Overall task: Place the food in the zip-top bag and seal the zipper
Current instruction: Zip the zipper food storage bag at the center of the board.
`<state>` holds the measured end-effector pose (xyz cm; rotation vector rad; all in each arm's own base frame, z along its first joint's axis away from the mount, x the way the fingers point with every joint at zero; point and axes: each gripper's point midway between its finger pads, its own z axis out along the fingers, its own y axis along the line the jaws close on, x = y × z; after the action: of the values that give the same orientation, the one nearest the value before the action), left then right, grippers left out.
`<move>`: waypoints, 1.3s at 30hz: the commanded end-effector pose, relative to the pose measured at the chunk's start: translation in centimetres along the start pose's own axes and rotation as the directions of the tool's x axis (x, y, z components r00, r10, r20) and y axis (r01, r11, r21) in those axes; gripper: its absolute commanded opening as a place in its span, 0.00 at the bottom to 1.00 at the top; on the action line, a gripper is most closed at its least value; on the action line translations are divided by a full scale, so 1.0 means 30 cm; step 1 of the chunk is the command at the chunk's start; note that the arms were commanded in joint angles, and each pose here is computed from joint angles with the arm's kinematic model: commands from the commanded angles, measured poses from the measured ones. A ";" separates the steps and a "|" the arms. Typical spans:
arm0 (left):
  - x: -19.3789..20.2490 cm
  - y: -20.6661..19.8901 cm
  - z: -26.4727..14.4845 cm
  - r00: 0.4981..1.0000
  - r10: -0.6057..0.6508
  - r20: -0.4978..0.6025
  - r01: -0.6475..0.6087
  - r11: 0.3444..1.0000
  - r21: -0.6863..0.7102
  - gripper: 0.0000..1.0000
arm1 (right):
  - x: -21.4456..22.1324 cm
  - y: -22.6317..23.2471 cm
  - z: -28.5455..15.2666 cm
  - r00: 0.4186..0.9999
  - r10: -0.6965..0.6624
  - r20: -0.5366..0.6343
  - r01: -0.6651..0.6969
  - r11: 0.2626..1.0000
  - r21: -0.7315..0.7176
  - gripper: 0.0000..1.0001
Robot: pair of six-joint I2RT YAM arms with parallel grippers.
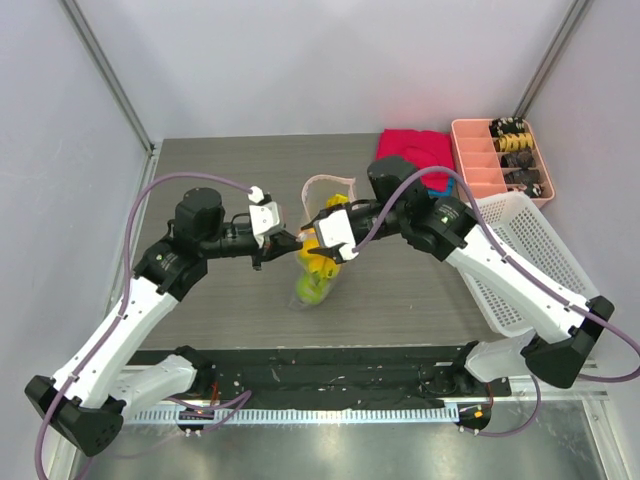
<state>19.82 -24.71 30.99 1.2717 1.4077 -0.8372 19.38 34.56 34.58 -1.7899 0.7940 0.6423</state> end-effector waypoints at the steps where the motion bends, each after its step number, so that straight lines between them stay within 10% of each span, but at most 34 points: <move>1: -0.087 -0.002 -0.023 0.994 0.095 0.046 -0.095 0.995 -0.011 0.00 | -0.031 -0.026 0.000 0.994 -0.110 -0.011 0.110 0.994 -0.021 0.49; 14: -0.085 -0.015 -0.030 0.991 0.129 0.021 -0.128 0.991 -0.030 0.00 | 0.020 -0.019 0.035 0.991 -0.091 -0.096 0.083 0.993 -0.082 0.38; 22: -0.081 -0.003 -0.059 0.989 0.145 0.014 -0.143 0.985 -0.092 0.00 | 0.046 -0.034 -0.008 0.978 -0.099 -0.183 0.090 0.994 -0.055 0.01; 39: -0.061 0.025 -0.116 0.988 0.153 0.013 -0.146 0.962 -0.229 0.00 | 0.174 -0.087 -0.192 0.916 -0.022 -0.401 0.050 0.997 0.060 0.01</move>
<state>19.76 -22.64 31.53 1.2304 1.3838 -0.6227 22.61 33.19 32.36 -1.9550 0.9095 0.3884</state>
